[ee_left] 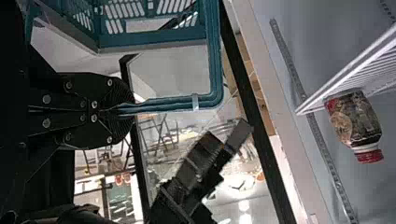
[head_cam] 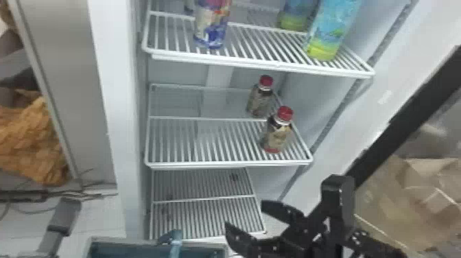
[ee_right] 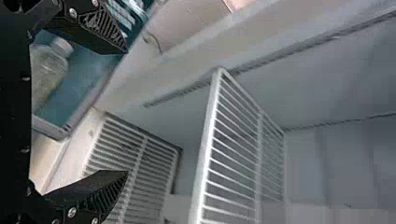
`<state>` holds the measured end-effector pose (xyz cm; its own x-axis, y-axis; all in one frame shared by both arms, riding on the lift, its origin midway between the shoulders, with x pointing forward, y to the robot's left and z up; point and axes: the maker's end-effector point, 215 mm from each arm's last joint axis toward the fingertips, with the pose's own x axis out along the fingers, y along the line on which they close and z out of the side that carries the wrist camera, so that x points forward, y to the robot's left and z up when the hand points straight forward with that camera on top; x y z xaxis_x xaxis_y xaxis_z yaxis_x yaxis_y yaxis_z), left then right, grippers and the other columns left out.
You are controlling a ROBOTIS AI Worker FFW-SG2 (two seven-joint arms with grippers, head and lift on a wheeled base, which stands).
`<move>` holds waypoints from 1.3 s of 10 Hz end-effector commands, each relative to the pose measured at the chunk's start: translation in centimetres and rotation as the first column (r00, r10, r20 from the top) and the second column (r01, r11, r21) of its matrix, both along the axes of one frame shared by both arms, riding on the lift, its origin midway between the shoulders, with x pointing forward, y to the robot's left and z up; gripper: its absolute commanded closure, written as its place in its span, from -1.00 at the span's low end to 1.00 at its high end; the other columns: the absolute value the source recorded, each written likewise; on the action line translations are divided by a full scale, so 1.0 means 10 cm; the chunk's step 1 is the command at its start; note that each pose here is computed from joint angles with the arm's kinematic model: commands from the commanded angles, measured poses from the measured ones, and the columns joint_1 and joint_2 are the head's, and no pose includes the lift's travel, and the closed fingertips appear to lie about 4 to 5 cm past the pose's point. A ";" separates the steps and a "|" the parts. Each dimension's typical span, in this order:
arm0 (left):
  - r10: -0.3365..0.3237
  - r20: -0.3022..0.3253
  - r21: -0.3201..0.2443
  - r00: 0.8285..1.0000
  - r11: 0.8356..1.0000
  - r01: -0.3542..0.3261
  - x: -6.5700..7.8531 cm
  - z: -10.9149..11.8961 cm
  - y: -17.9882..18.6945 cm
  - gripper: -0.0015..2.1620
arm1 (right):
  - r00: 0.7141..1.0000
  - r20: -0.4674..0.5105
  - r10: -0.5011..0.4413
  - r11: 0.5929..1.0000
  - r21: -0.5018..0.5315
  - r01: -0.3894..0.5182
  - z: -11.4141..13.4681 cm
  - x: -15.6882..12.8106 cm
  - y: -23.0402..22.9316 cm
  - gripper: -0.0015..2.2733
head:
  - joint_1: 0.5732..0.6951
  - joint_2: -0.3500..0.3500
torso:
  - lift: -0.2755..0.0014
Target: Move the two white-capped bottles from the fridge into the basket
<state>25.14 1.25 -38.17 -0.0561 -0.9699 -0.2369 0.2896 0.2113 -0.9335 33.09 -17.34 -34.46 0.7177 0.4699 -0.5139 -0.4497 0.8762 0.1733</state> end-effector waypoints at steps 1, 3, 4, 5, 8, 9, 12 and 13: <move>0.000 -0.005 -0.001 1.000 1.000 0.000 -0.01 -0.01 0.00 0.08 | 0.991 0.133 -0.024 0.999 -0.022 0.027 0.32 0.14 -0.06 -0.87 | 1.00 -0.92 | -0.89; -0.001 0.000 -0.003 1.000 1.000 0.001 -0.01 0.01 0.00 0.08 | 0.960 0.275 -0.059 0.998 -0.007 0.064 0.54 0.32 -0.14 -0.87 | 1.00 -0.93 | -0.89; -0.001 0.000 -0.003 1.000 1.000 0.001 -0.01 0.01 0.00 0.08 | 0.930 0.358 -0.082 0.996 0.014 0.083 0.68 0.40 -0.19 -0.87 | 1.00 -0.93 | -0.89; 0.000 -0.005 -0.004 1.000 1.000 0.000 -0.01 0.00 -0.01 0.08 | 0.901 0.422 -0.100 0.995 0.039 0.092 0.77 0.45 -0.21 -0.87 | 1.00 -0.94 | -0.89; -0.002 -0.015 -0.003 1.000 1.000 0.002 -0.05 -0.03 -0.01 0.08 | 0.838 0.520 -0.166 0.986 0.116 0.123 0.97 0.41 -0.16 -0.87 | 1.00 -0.95 | -0.89; -0.005 -0.011 -0.006 1.000 1.000 0.005 -0.06 -0.01 -0.02 0.08 | 0.824 0.528 -0.206 0.978 0.151 0.147 0.98 0.39 -0.18 -0.87 | 1.00 -0.95 | -0.89; -0.035 -0.021 -0.008 0.999 0.999 0.034 -0.16 -0.02 -0.11 0.08 | 0.795 0.520 -0.312 0.950 0.173 0.260 1.06 0.24 -0.36 -0.87 | 1.00 -1.00 | -0.89; -0.041 -0.028 -0.019 0.999 0.999 0.041 -0.20 -0.01 -0.13 0.08 | 0.780 0.521 -0.347 0.938 0.172 0.302 1.09 0.17 -0.48 -0.87 | 1.00 -1.00 | -0.89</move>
<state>23.36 0.15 -38.42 -0.0951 -0.9698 -0.2245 0.2724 0.1916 -0.9429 35.24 -21.72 -23.71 0.9811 0.1920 0.0248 -0.1932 0.9792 0.0623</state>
